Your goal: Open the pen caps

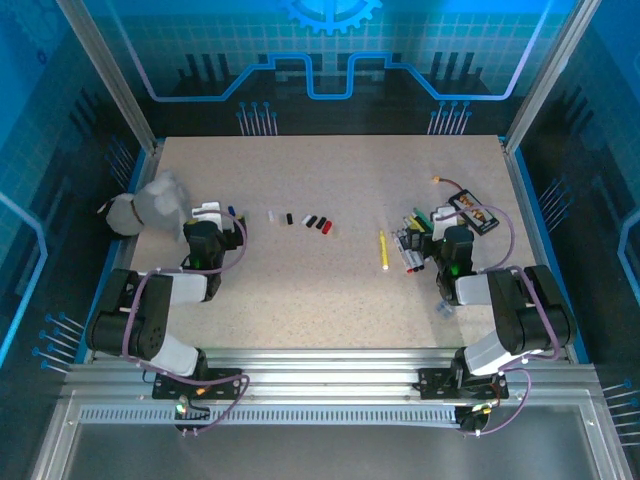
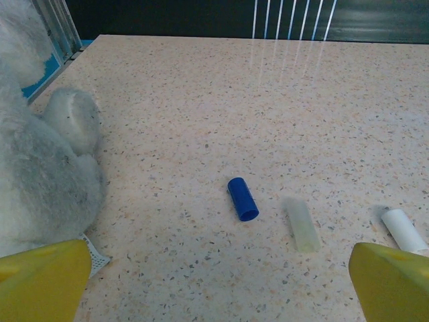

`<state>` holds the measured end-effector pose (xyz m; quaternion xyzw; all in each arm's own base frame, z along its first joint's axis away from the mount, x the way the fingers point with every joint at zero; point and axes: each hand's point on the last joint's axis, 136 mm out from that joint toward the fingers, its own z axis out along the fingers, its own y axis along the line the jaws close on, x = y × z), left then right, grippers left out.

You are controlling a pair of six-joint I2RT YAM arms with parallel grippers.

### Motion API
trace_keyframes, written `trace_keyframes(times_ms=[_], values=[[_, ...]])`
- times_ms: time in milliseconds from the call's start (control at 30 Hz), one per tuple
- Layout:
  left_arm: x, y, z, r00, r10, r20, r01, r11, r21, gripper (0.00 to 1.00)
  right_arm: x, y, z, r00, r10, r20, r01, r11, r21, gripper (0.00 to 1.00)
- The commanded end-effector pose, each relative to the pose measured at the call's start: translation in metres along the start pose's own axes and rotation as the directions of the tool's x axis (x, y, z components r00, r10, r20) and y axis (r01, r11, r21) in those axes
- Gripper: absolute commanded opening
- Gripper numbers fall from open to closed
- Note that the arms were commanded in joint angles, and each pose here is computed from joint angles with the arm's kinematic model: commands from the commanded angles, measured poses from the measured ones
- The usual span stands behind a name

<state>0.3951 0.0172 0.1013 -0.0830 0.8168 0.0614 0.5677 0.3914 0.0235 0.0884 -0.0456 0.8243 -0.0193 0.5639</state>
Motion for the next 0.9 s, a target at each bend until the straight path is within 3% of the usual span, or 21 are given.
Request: trace_keyframes(times_ms=[0,367,867], values=[[-0.0053,0.0004,0.0028,1.0,-0.03,0.008,0.03,1.0,0.006,0.99,-0.0123,0.0097,0.0042,1.0,-0.003,0.028,0.006,0.994,-0.11,1.0],[-0.0054,0.0006,0.0027,1.0,-0.03,0.008,0.03,1.0,0.005,1.0,-0.0137,0.0079,-0.0039,0.996,-0.053,0.078,0.053,0.999,0.007,1.0],[-0.0059,0.0005,0.0028,0.999,-0.03,0.01,0.03,1.0,0.005,0.99,-0.0123,0.0088,0.0031,0.999,-0.024,0.037,0.026,0.998,-0.06,1.0]])
